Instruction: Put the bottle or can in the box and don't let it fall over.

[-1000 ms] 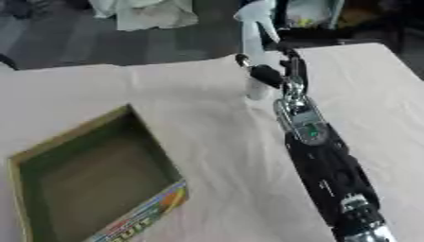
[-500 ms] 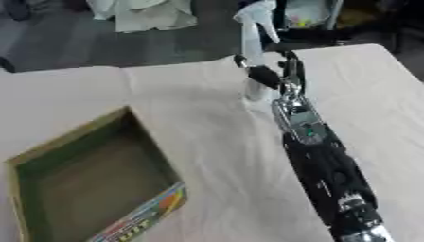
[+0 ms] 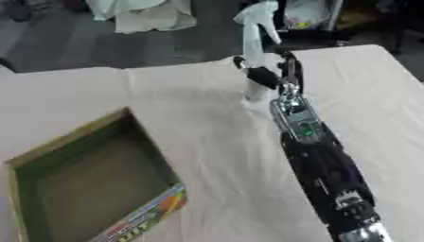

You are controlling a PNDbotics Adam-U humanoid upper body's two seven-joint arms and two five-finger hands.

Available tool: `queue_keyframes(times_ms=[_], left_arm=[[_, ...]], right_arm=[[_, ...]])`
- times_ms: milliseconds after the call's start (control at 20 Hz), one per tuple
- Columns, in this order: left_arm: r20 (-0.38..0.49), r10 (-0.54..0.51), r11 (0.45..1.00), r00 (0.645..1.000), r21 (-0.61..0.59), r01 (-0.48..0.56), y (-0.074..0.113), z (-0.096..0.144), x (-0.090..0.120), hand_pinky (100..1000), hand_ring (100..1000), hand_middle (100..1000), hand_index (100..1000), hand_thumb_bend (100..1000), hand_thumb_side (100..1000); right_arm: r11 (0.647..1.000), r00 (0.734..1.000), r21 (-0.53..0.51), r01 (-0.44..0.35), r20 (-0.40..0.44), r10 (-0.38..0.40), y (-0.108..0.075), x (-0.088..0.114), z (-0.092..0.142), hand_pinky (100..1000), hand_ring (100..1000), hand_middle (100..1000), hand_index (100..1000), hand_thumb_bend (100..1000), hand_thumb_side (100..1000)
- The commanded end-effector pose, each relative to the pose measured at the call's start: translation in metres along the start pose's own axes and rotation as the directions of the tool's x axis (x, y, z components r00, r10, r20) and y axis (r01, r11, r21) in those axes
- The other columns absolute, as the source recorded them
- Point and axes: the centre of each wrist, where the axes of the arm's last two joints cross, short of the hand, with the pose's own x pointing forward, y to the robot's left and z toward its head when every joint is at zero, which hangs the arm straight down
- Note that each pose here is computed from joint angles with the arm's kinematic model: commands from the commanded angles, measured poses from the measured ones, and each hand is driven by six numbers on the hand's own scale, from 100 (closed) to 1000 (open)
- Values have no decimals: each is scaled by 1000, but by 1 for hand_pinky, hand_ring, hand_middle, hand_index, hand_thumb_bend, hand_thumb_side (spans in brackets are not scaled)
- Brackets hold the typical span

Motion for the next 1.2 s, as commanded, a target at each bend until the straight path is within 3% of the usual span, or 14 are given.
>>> queue_keyframes(times_ms=[50,1200], left_arm=[[28,-5,1000,1000,-4,5,2,-5,8,793,780,732,780,591,769],[29,1,1000,1000,-8,0,1,-5,9,794,779,732,780,588,770]], right_arm=[[1000,999,-10,5,35,-5,-1,14,-5,693,936,950,847,688,200],[1000,999,-21,19,37,-18,9,19,-10,682,920,935,834,661,183]])
